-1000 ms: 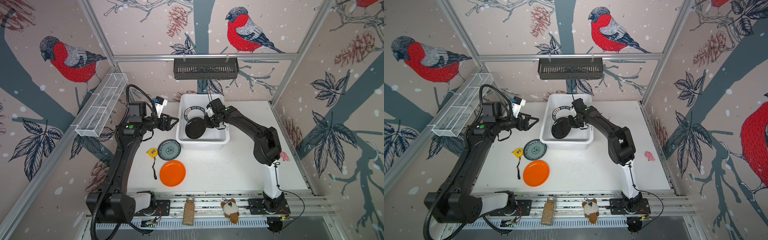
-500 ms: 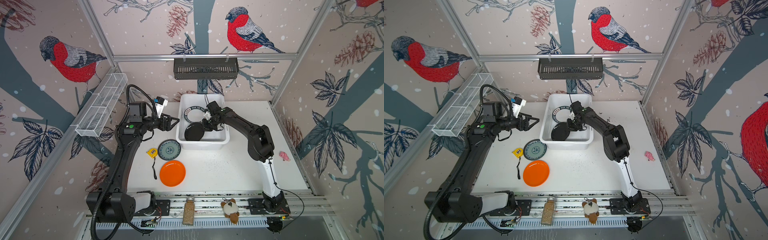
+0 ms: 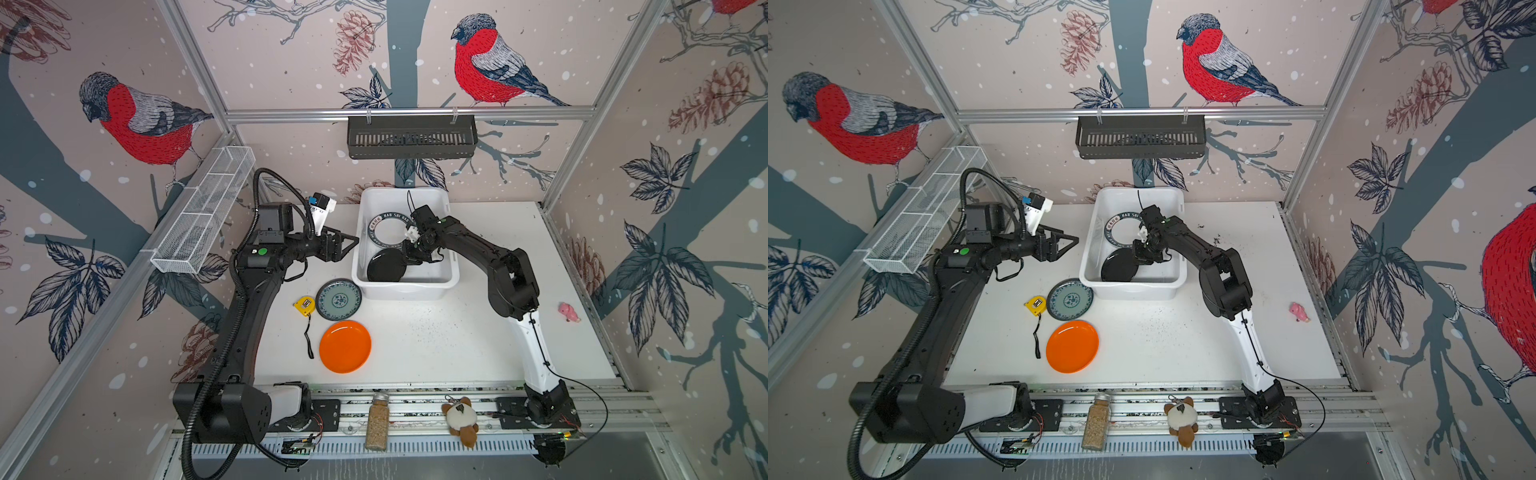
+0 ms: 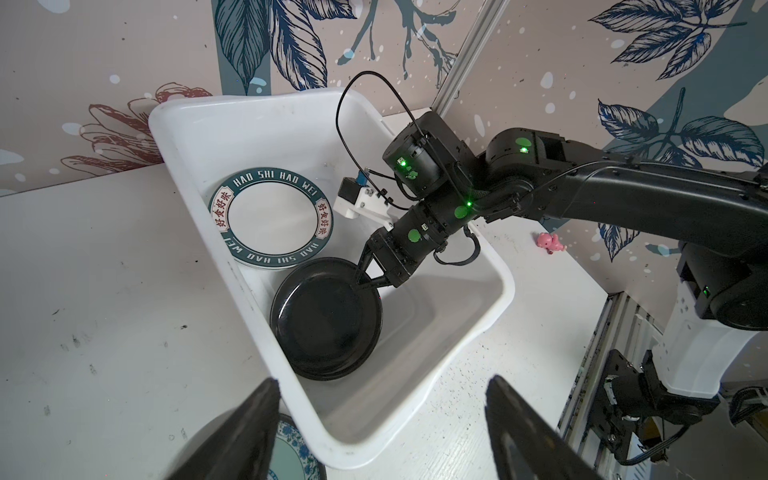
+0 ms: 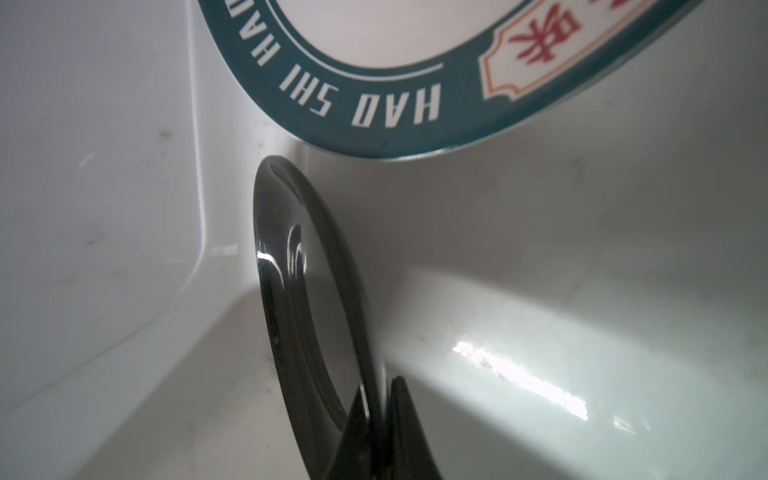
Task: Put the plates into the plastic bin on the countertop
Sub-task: 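Lower the black plate into the bin with the right gripper while the left gripper withdraws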
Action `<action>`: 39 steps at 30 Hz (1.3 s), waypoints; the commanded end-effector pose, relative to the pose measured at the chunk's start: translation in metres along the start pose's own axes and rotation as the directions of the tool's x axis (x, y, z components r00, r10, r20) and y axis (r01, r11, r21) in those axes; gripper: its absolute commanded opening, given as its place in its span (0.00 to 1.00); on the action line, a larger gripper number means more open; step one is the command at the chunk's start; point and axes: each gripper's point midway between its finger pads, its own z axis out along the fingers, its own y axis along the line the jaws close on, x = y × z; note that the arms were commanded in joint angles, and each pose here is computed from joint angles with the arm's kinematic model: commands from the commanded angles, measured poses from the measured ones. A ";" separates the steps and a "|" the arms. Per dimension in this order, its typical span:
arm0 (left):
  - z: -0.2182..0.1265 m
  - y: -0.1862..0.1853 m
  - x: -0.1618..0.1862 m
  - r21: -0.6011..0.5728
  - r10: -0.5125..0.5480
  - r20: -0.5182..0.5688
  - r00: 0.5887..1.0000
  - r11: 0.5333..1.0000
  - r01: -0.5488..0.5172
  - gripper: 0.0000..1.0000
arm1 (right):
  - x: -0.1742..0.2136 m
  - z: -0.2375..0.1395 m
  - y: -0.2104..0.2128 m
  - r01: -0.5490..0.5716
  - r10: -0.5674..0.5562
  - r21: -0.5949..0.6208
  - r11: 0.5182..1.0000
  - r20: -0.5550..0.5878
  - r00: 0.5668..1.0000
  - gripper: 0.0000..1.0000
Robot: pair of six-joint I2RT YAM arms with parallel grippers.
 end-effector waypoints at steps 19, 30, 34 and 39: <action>-0.002 -0.005 -0.001 0.024 0.020 -0.007 1.000 1.000 -0.020 0.78 | 0.004 0.014 -0.012 -0.028 0.029 0.026 0.999 -0.045 0.999 0.15; -0.003 -0.007 -0.002 0.029 0.019 -0.006 1.000 0.999 -0.019 0.78 | 0.003 0.013 -0.018 -0.026 0.028 0.051 0.998 -0.047 0.999 0.20; -0.002 -0.007 -0.001 0.029 0.015 -0.008 1.000 0.999 -0.015 0.78 | 0.003 0.014 -0.019 -0.028 0.030 0.052 0.998 -0.046 0.998 0.21; -0.003 -0.007 -0.001 0.031 0.015 -0.008 1.000 0.999 -0.015 0.78 | 0.002 0.016 -0.020 -0.028 0.030 0.053 0.998 -0.046 0.998 0.25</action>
